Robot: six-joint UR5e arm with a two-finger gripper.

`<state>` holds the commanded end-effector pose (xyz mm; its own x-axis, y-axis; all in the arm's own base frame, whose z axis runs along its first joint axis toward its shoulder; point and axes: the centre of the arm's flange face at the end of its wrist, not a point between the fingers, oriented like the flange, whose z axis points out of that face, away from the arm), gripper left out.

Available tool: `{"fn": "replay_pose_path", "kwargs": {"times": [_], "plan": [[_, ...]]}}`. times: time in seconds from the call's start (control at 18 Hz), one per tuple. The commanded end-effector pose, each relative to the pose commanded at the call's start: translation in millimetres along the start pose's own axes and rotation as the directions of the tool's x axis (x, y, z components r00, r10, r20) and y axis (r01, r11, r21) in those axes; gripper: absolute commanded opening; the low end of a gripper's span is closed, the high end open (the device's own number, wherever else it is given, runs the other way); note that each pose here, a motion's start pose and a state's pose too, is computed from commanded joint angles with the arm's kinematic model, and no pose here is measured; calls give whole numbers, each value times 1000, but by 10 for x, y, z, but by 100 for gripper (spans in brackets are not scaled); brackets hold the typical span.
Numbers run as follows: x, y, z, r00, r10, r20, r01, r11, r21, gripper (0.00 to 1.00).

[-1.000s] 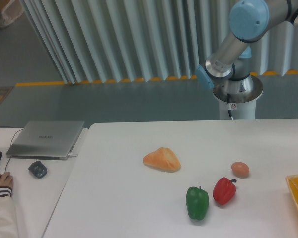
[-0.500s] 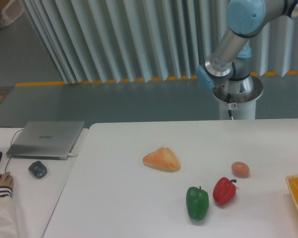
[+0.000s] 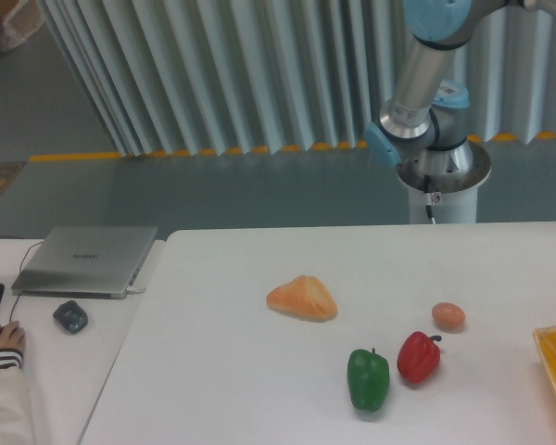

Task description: Place the yellow pepper on the table

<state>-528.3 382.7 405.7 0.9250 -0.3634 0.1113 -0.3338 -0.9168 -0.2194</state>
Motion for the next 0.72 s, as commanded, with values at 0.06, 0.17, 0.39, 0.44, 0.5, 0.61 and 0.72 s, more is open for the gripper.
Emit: {"fn": "replay_pose_path", "kwargs": {"times": [0.06, 0.17, 0.39, 0.44, 0.5, 0.61, 0.72], "plan": [[71, -123, 5, 1000, 12, -14, -12, 1000, 15, 33], [225, -324, 27, 999, 5, -31, -4, 1000, 26, 34], [528, -967, 239, 997, -57, -55, 57, 998, 1, 34], [584, -1075, 274, 995, -85, -43, 85, 996, -2, 34], [623, -1184, 315, 995, -102, -24, 102, 995, 0, 34], [662, -1322, 437, 992, -124, 32, 124, 992, 4, 34], [647, -1479, 474, 977, -169, 126, 172, 985, -13, 35]]}}
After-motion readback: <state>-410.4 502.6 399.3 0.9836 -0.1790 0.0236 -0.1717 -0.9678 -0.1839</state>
